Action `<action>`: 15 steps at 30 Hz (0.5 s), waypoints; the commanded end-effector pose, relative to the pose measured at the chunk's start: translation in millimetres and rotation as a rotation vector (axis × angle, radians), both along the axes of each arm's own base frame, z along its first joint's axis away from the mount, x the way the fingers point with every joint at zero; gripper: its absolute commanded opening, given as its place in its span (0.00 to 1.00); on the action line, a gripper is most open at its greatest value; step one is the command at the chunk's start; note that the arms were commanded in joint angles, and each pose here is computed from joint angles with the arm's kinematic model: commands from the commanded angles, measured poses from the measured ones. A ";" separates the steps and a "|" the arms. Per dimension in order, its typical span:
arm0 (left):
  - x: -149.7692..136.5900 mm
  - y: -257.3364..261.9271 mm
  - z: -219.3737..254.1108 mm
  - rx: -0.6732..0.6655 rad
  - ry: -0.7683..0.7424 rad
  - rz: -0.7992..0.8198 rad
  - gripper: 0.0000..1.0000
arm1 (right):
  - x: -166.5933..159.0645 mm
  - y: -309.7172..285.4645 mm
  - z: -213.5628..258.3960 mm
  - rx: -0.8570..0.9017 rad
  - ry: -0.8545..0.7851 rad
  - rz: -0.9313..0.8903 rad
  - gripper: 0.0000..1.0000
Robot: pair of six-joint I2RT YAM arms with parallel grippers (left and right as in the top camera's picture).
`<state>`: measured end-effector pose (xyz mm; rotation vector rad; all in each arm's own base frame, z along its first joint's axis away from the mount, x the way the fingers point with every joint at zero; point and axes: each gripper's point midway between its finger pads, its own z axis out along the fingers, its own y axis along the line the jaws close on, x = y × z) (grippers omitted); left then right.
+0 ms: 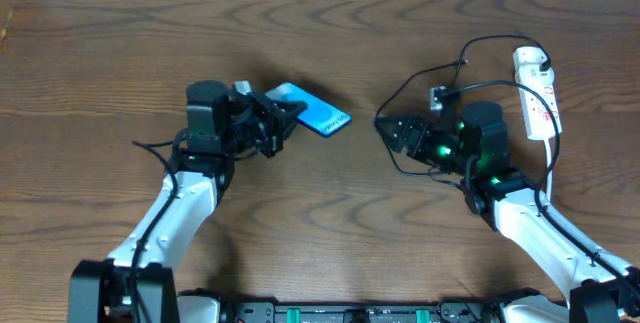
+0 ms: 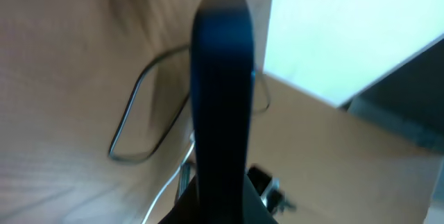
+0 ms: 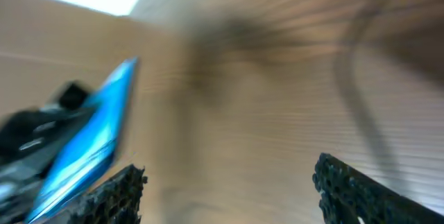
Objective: Plug charger to phone and switch on socket
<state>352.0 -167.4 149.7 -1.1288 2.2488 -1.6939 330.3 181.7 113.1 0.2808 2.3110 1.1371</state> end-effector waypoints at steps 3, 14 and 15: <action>-25.4 -27.8 19.9 -0.084 -0.069 -0.233 0.08 | 20.1 -41.4 -10.7 -0.266 -0.034 -0.137 0.76; -32.8 -31.4 24.2 -0.075 -0.154 -0.310 0.07 | 33.1 -105.2 59.5 -0.605 0.122 -0.374 0.78; -32.4 -31.2 23.9 -0.074 -0.154 -0.307 0.07 | 35.3 -104.8 70.6 -0.605 0.121 -0.374 0.80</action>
